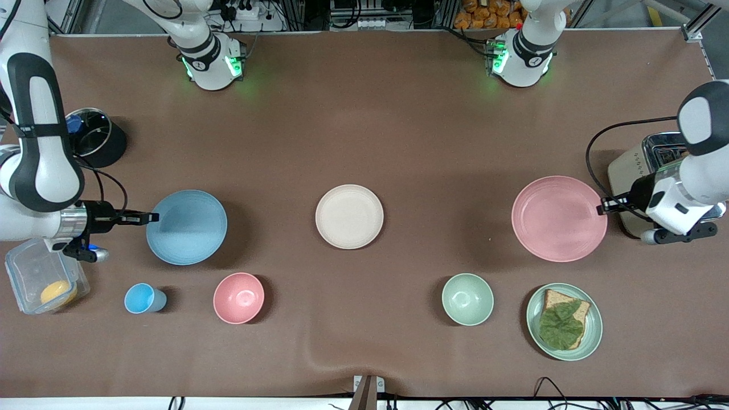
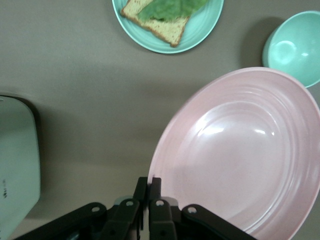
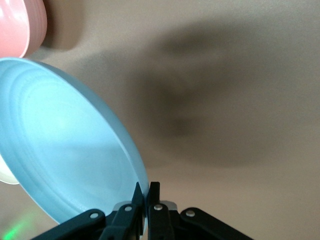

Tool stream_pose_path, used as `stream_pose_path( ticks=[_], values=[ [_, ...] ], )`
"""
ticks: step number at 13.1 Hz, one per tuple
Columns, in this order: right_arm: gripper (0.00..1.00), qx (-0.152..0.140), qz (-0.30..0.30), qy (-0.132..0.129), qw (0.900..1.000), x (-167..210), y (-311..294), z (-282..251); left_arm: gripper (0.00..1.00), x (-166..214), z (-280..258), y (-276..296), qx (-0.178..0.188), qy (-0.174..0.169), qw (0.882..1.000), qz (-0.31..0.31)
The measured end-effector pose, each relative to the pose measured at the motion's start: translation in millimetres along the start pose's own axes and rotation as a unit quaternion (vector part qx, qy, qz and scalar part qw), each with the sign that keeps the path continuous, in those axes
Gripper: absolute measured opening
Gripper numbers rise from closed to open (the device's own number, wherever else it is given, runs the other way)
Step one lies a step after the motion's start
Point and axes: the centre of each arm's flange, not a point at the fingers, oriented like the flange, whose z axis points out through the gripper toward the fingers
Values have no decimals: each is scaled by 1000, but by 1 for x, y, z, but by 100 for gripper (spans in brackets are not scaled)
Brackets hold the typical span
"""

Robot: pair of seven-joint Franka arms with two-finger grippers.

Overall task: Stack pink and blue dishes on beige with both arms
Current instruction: 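Carry the pink plate with the left gripper onto the beige plate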

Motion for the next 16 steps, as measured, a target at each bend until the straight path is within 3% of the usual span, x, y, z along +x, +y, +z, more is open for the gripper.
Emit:
stream_pose_path(
  ticks=[4, 8, 12, 16],
  values=[
    [6, 0, 0, 0, 1000, 0, 0, 0, 5, -1, -12, 31, -4, 12, 1000, 6],
    [6, 0, 1, 0, 1000, 0, 1, 0, 5, -25, -22, 144, -10, 22, 998, -51],
    [6, 0, 3, 1, 1000, 0, 3, -1, 5, -59, 14, 266, -15, -4, 991, -131],
    [6, 0, 5, 1, 1000, 0, 6, -1, 5, -98, 86, 376, -30, -12, 982, -184]
  ],
)
